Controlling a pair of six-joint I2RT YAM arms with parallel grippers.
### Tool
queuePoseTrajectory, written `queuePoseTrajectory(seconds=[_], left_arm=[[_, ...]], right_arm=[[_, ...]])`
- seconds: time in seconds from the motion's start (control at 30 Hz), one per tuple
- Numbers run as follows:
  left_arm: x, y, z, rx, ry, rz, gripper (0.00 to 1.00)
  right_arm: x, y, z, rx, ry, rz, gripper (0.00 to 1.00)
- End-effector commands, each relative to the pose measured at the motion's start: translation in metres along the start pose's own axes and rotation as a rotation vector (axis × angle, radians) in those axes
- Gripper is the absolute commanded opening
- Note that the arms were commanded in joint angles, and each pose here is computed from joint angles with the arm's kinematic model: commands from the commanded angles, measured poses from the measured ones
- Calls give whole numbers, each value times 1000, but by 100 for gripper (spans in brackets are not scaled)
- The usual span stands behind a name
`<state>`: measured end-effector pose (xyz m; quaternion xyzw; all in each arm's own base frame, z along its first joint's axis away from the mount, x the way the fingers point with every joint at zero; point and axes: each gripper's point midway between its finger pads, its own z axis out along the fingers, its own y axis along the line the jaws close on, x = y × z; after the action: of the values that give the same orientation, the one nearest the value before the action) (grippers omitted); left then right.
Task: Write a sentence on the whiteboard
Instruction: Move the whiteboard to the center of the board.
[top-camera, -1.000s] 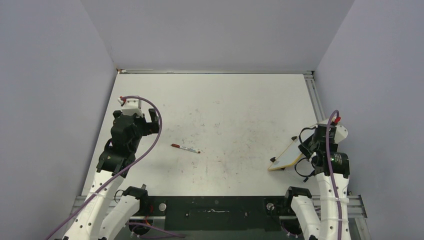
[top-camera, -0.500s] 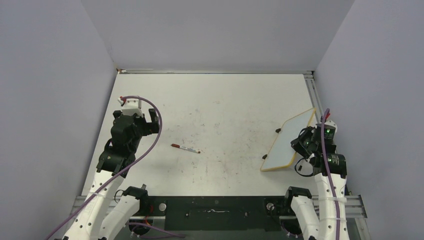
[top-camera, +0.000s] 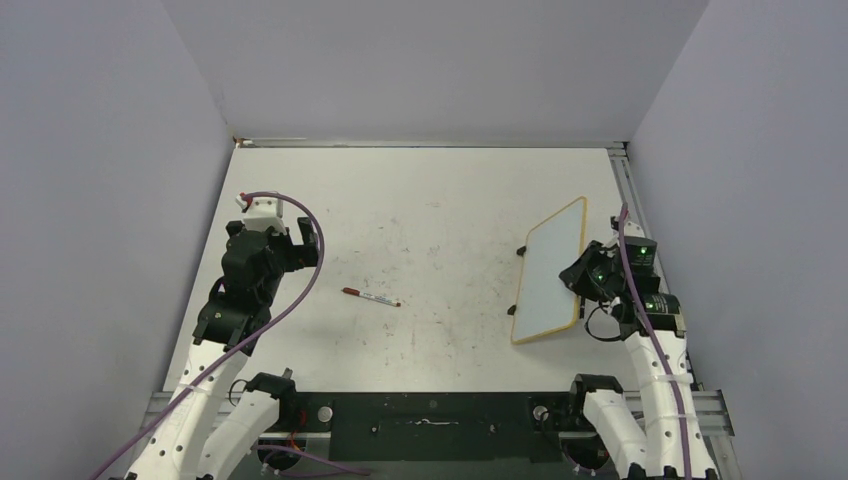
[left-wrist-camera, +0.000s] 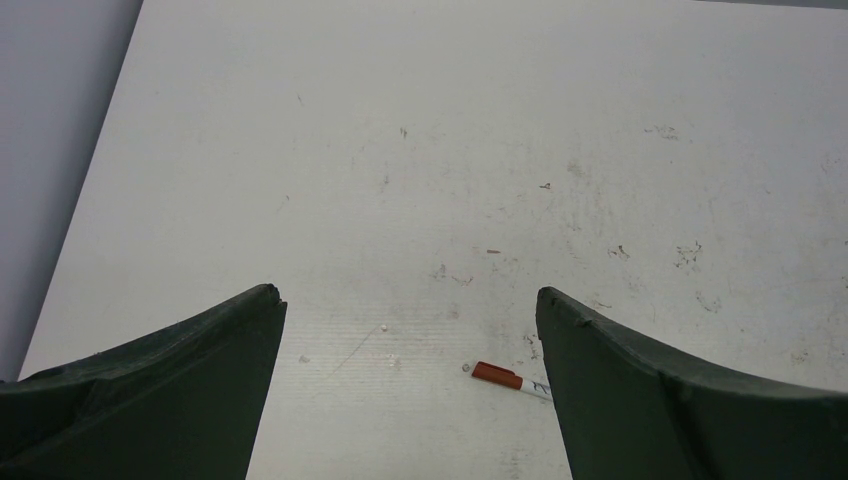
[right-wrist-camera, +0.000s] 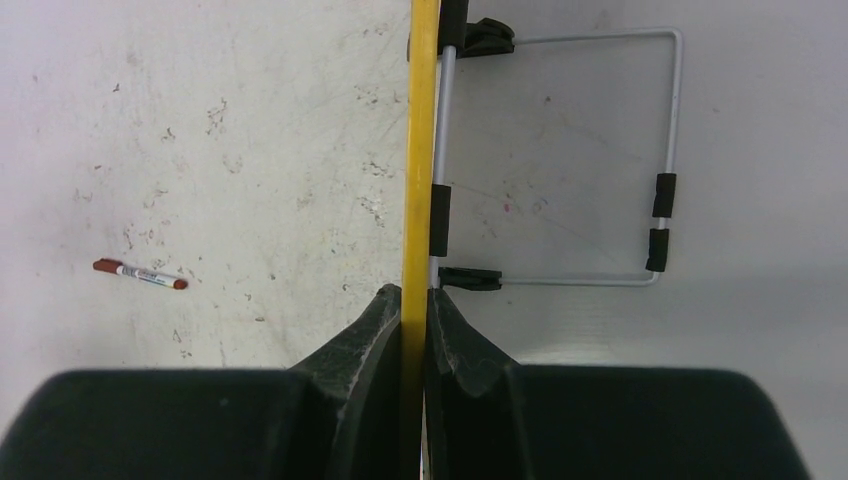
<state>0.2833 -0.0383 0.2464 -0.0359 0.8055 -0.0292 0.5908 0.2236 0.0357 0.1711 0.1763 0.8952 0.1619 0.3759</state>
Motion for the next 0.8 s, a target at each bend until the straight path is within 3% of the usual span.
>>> queuePoseTrajectory(seconds=[0.0, 0.4, 0.77], left_arm=[[-7, -2, -1, 11, -20, 8, 96], [-4, -4, 1, 24, -7, 3, 96], [-1, -13, 3, 79, 5, -4, 96]], right_arm=[[9, 44, 15, -192, 51, -87, 5], [57, 134, 51, -368, 225, -350, 5], [92, 189, 65, -522, 423, -545, 5]])
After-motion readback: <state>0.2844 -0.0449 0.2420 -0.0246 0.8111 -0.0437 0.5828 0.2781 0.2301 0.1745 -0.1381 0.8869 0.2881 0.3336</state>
